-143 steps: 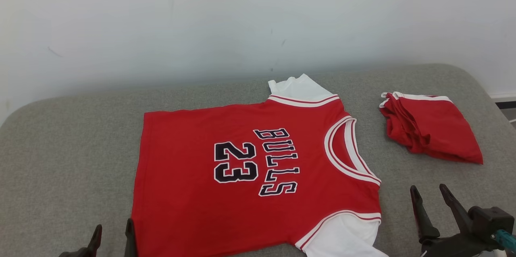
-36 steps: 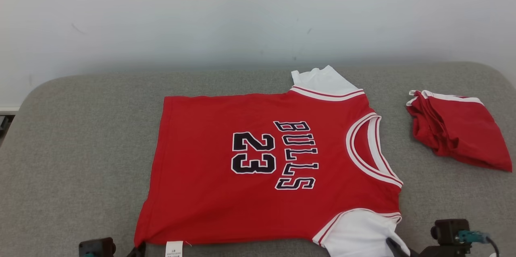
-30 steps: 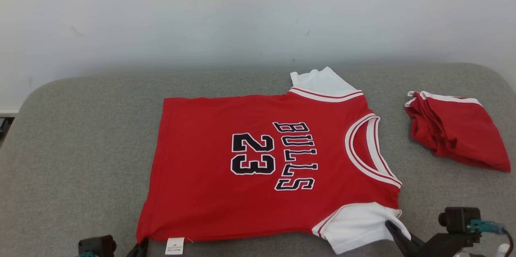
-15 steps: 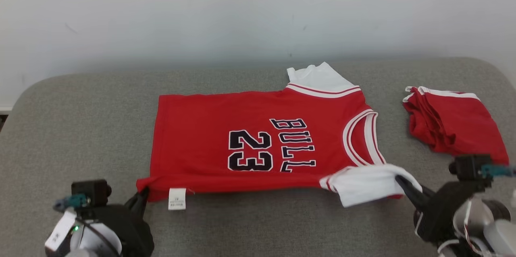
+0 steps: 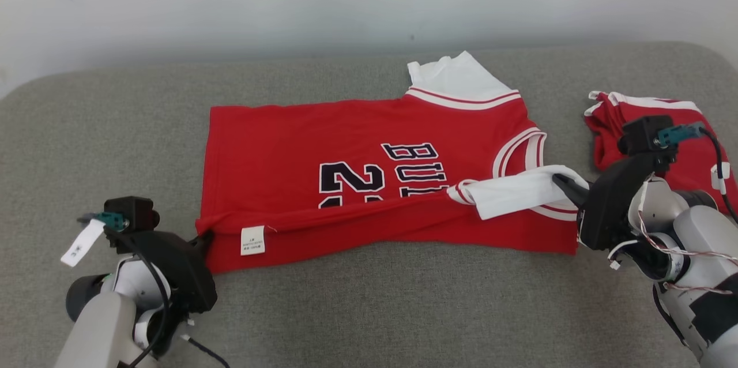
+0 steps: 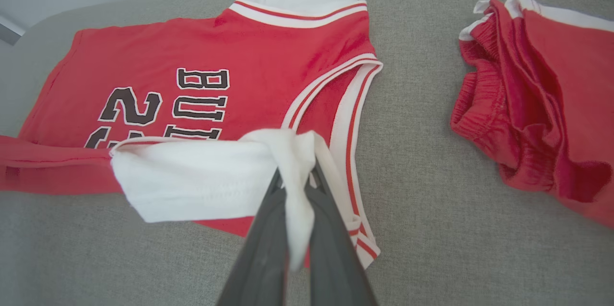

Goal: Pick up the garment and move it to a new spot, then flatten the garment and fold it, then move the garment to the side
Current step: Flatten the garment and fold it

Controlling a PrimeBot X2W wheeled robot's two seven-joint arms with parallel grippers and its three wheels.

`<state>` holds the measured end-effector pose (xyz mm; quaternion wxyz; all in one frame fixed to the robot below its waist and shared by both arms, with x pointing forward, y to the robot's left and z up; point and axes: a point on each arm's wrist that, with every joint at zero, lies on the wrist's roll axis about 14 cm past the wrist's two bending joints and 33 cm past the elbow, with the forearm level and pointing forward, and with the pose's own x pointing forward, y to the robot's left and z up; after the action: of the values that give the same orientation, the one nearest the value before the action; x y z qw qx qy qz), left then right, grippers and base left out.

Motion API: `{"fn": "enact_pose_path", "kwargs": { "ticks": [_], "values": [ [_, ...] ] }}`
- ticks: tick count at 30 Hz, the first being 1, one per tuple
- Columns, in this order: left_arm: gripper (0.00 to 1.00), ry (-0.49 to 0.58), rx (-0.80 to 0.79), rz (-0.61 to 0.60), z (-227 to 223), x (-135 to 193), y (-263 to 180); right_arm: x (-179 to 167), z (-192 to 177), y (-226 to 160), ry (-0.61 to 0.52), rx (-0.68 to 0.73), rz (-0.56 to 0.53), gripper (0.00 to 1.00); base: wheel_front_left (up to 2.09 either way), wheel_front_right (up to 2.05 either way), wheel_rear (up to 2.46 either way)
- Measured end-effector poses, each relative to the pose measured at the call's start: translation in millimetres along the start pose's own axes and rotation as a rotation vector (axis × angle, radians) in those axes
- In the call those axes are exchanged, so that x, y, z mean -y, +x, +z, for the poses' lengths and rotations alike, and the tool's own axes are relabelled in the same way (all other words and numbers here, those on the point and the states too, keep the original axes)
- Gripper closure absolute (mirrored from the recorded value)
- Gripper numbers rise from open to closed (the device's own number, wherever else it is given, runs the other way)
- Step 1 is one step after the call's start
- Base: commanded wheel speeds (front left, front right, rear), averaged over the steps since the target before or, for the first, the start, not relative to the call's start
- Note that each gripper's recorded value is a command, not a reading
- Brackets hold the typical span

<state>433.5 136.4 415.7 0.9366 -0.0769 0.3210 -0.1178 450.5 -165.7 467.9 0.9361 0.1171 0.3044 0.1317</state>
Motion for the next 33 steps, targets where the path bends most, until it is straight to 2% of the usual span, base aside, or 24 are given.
{"fn": "enact_pose_path", "kwargs": {
  "ticks": [8, 18, 19, 20, 21, 22, 23, 33],
  "values": [
    [1.00, -0.024, -0.038, -0.002, -3, -2, 20, 4, -11, 28, 0.006, -0.060, -0.024, 1.00, 0.00, 0.00, 0.00],
    [1.00, 0.000, -0.019, 0.004, 3, -3, 38, 8, -7, 49, -0.011, -0.038, -0.042, 0.98, 0.00, 0.00, 0.00],
    [0.98, 0.005, -0.019, 0.007, 2, -4, 38, 8, -8, 50, -0.009, -0.035, -0.041, 0.62, 0.00, 0.00, 0.00],
    [0.75, 0.005, -0.019, 0.007, 2, -4, 38, 8, -8, 50, -0.009, -0.035, -0.041, 0.00, 0.00, 0.00, 0.00],
    [0.56, 0.005, -0.018, 0.009, 1, -5, 38, 7, -8, 51, -0.006, -0.028, -0.041, 0.00, 0.00, 0.00, 0.00],
    [0.15, 0.004, -0.018, 0.012, 0, -5, 39, 7, -7, 52, -0.003, -0.021, -0.042, 0.00, 0.00, 0.00, 0.00],
    [0.00, 0.009, -0.015, 0.014, 1, -6, 39, 6, -5, 53, 0.002, -0.011, -0.042, 0.00, 0.00, 0.00, 0.00],
    [0.00, 0.043, 0.127, 0.022, 23, -4, 28, 2, 21, 41, 0.023, 0.142, -0.034, 0.00, 0.00, 0.00, 0.00]
  ]
}}
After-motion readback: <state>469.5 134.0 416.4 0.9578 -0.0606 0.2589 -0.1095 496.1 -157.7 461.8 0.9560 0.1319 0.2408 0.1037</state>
